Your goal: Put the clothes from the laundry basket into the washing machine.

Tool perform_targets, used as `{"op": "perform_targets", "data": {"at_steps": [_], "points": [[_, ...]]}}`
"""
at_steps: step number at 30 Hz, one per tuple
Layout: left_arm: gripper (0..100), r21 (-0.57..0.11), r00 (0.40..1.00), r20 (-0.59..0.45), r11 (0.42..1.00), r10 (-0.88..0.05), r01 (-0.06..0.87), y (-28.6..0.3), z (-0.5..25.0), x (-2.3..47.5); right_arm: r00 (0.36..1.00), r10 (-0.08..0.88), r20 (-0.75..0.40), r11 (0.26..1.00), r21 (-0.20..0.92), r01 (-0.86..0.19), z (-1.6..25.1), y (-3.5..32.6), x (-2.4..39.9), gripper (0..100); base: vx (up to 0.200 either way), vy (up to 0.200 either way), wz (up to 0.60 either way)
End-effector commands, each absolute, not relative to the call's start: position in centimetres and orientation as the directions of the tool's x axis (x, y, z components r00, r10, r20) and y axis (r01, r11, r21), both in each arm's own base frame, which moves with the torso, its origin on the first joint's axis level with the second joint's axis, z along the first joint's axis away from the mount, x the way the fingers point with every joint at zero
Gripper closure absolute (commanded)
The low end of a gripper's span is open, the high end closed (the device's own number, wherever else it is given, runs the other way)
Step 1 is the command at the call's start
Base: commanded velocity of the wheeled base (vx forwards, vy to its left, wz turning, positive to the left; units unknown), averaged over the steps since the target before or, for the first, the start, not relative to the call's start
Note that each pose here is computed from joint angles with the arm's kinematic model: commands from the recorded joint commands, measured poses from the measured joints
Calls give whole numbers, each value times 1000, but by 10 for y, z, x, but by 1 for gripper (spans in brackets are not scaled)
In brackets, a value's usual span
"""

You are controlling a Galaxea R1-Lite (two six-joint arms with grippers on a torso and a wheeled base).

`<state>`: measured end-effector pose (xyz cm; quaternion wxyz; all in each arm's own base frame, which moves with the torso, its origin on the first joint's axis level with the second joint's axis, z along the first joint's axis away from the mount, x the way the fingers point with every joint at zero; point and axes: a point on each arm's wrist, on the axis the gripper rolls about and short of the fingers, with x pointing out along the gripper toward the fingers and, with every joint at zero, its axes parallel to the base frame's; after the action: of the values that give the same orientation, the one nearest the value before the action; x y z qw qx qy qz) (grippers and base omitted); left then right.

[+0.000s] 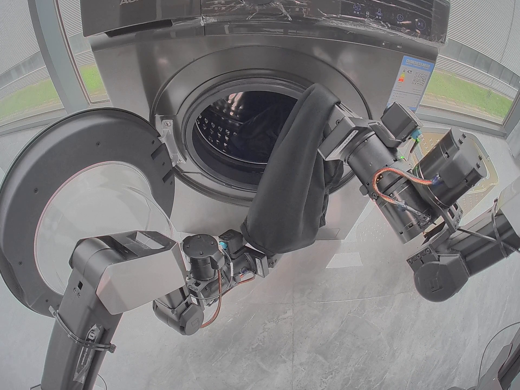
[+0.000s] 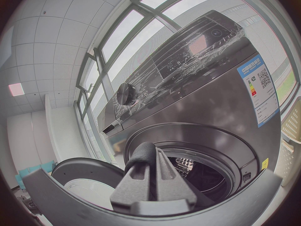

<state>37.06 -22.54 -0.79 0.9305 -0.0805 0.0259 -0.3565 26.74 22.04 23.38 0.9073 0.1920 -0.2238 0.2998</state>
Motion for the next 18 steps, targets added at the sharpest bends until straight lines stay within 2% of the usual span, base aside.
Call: {"op": "perform_targets", "data": {"at_steps": [1, 7, 12, 18], "points": [[100, -168, 756, 17, 744, -654, 647, -225, -11, 374, 720, 458, 521, 746, 214, -630, 233, 220, 267, 100, 0, 0, 0], [100, -178, 783, 58, 766, -619, 618, -226, -2, 381, 720, 458, 521, 746, 215, -631, 233, 220, 267, 100, 0, 0, 0], [100, -181, 783, 68, 765, -618, 619, -226, 3, 380, 722, 458, 519, 746, 216, -629, 232, 220, 267, 100, 0, 0, 0], [100, -180, 793, 70, 774, -605, 607, -215, 29, 364, 738, 448, 504, 759, 222, -612, 227, 215, 273, 100, 0, 0, 0]]}}
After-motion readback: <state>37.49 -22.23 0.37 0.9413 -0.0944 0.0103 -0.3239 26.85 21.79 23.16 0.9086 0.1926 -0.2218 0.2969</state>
